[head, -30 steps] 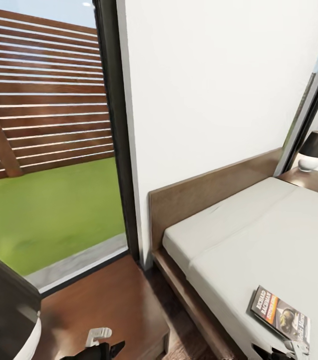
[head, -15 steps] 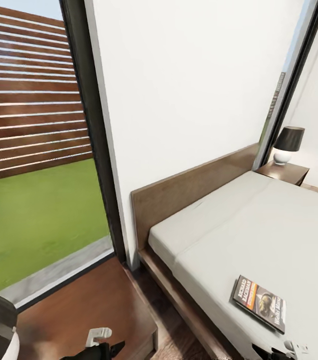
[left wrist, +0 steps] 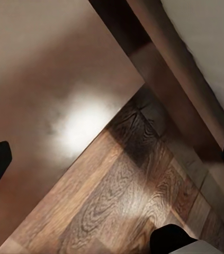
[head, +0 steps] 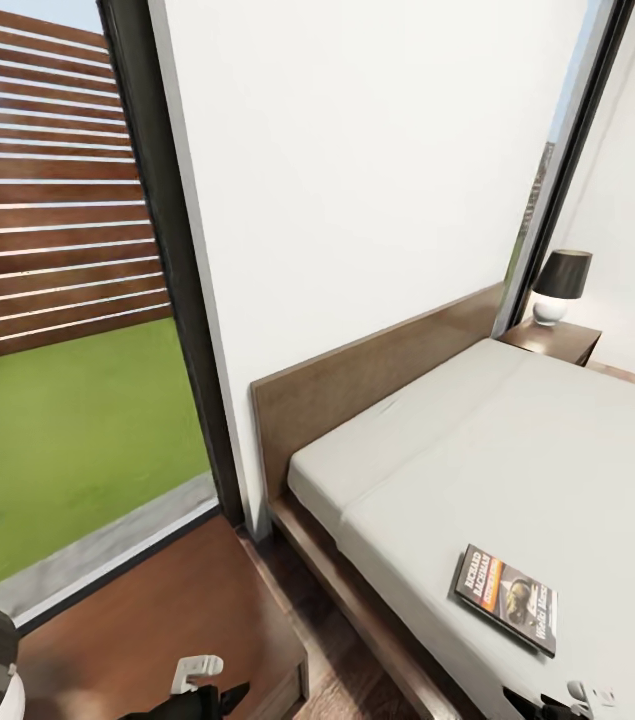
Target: In the bedroom, move the book from the bed onto either nightstand, and place the two sandals side by side next to the bed.
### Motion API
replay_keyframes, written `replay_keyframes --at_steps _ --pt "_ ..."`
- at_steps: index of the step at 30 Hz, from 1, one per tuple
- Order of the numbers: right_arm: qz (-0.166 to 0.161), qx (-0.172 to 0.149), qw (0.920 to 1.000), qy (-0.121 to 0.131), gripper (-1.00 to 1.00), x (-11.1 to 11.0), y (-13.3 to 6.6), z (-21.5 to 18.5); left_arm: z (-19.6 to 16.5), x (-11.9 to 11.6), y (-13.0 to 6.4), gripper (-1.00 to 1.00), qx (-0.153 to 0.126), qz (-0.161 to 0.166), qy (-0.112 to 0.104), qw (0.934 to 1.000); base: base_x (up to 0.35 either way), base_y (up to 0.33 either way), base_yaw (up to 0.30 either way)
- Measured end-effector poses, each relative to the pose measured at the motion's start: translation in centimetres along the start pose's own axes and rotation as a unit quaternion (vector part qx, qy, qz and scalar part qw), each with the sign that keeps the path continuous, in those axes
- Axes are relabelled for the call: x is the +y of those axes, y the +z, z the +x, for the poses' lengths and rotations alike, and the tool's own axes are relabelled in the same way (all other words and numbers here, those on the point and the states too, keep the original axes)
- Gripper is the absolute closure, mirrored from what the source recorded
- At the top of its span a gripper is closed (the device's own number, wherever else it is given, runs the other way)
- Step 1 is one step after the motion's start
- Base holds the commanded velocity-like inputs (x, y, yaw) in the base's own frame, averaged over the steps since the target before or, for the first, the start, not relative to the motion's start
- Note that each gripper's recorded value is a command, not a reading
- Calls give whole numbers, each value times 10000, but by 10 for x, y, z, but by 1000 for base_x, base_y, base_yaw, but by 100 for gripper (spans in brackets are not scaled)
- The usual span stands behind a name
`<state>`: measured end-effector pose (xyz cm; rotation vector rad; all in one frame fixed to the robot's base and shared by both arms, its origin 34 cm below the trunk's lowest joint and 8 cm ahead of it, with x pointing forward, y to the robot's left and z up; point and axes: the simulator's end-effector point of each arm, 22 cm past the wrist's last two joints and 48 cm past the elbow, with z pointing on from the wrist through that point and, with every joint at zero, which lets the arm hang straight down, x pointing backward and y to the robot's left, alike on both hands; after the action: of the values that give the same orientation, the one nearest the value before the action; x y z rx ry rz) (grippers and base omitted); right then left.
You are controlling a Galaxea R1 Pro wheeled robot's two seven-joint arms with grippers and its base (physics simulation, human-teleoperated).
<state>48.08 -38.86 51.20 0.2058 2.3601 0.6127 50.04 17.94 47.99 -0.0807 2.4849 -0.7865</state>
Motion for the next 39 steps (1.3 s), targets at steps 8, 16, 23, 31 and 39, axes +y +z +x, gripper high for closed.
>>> replay_keyframes --at_steps 8,16,23,31,39 --pt "-3 14 10000 -5 -100 0 0 1 1 0 0 -100 7 -1 -5 10000 0 0 -54" --pt "4 43 10000 3 -100 -1 0 3 4 1 1 -100 35 -5 -22 10000 0 0 -233" --pt "12 69 10000 12 -100 -2 1 5 6 2 1 -100 58 -11 -37 10000 0 0 -243" --pt "20 73 10000 25 -100 -2 1 6 7 2 2 -100 69 -9 -44 10000 0 0 -87" --pt "20 77 10000 24 -100 -2 1 6 7 2 2 -100 68 -14 -44 10000 0 0 -2"
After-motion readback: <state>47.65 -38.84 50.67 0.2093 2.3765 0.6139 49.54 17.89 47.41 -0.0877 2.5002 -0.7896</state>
